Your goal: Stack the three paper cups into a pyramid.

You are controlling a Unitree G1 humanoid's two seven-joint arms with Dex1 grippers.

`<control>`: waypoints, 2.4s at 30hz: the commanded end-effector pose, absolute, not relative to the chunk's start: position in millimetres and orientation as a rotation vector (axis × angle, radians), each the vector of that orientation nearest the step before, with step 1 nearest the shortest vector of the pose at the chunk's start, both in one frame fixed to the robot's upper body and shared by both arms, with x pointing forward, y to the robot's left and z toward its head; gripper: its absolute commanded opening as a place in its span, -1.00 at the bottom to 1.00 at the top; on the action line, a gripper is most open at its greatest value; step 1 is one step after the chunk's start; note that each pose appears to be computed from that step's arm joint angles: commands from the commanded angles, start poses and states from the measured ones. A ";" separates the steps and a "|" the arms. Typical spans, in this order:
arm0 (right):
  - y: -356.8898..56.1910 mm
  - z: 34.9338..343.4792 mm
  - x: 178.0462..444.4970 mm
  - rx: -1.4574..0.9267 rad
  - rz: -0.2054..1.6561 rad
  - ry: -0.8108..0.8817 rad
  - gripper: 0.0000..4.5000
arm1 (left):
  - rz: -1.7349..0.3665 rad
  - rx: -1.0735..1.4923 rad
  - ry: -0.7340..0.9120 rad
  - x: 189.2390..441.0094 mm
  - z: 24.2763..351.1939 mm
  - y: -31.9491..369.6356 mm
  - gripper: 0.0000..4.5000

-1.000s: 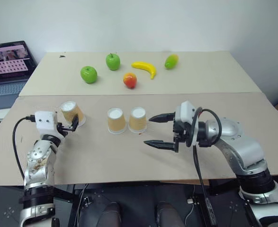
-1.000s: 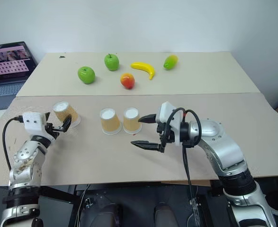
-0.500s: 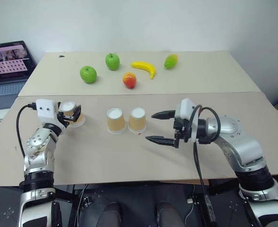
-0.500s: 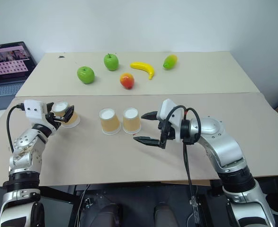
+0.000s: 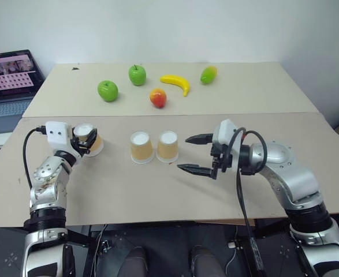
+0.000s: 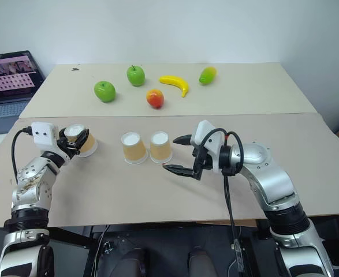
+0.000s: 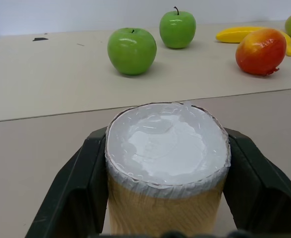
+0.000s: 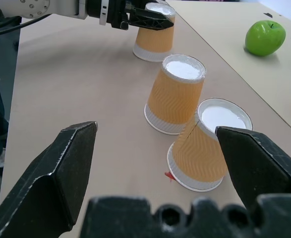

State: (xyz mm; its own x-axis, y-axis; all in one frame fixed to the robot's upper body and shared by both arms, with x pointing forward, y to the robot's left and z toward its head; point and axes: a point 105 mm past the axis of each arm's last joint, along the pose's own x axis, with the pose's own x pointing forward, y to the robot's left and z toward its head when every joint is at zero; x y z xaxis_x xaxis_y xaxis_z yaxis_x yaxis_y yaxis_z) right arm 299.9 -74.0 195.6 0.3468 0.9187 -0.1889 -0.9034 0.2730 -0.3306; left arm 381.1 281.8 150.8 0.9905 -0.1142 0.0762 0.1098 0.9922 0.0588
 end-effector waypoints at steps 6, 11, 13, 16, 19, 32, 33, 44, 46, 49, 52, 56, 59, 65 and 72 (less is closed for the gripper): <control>-76.1 209.3 309.2 -0.439 1.171 -0.104 1.00 | -0.340 -0.008 -0.375 387.6 255.8 239.9 0.15; -77.8 208.8 313.8 -0.427 1.139 -0.102 1.00 | -0.694 -0.084 -0.444 381.7 336.6 191.2 0.15; -78.9 207.5 315.3 -0.423 1.125 -0.099 1.00 | -0.953 -0.136 -0.386 364.5 349.5 166.8 0.15; -80.7 204.6 317.1 -0.418 1.101 -0.093 1.00 | -1.239 -0.182 -0.304 342.4 351.9 148.0 0.15; -82.5 202.5 318.5 -0.414 1.077 -0.088 1.00 | -1.332 -0.185 -0.164 346.3 334.1 142.6 0.15; -93.4 198.7 320.6 -0.420 0.991 -0.081 1.00 | -1.340 0.073 -0.062 378.9 292.3 122.9 0.15; -93.6 198.7 320.6 -0.419 0.989 -0.081 1.00 | -1.354 0.116 -0.038 378.4 284.4 121.0 0.15; -94.9 199.7 318.6 -0.410 0.980 -0.085 1.00 | -1.361 0.176 -0.007 385.3 273.5 116.0 0.15; -95.0 200.4 318.3 -0.406 0.979 -0.087 1.00 | -1.363 0.182 -0.003 385.9 271.2 115.2 0.15; -95.1 200.9 317.8 -0.404 0.978 -0.089 1.00 | -1.367 0.183 0.007 386.1 267.8 114.3 0.15; -95.6 200.9 317.8 -0.403 0.976 -0.089 1.00 | -1.368 0.187 0.011 386.2 265.7 113.9 0.15; -95.4 201.7 317.6 -0.397 0.978 -0.092 1.00 | -1.364 0.195 0.021 387.5 260.7 113.8 0.15; -94.6 202.6 317.2 -0.395 0.980 -0.095 1.00 | -1.353 0.208 0.031 389.2 256.2 115.1 0.15; -94.8 203.8 315.8 -0.393 0.984 -0.098 1.00 | -1.329 0.200 0.035 393.3 253.1 117.2 0.37; -94.3 204.1 314.7 -0.388 0.990 -0.099 1.00 | -1.314 0.192 0.018 394.9 257.3 118.8 0.97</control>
State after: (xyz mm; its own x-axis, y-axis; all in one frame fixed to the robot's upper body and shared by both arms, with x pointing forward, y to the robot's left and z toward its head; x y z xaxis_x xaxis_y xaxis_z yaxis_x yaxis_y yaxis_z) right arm 319.3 -92.5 190.6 0.5504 0.8238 -0.1357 -0.8078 0.4845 -0.3357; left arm 395.2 119.6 239.4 0.2526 -0.9554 -0.1529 0.9671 0.2446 0.0696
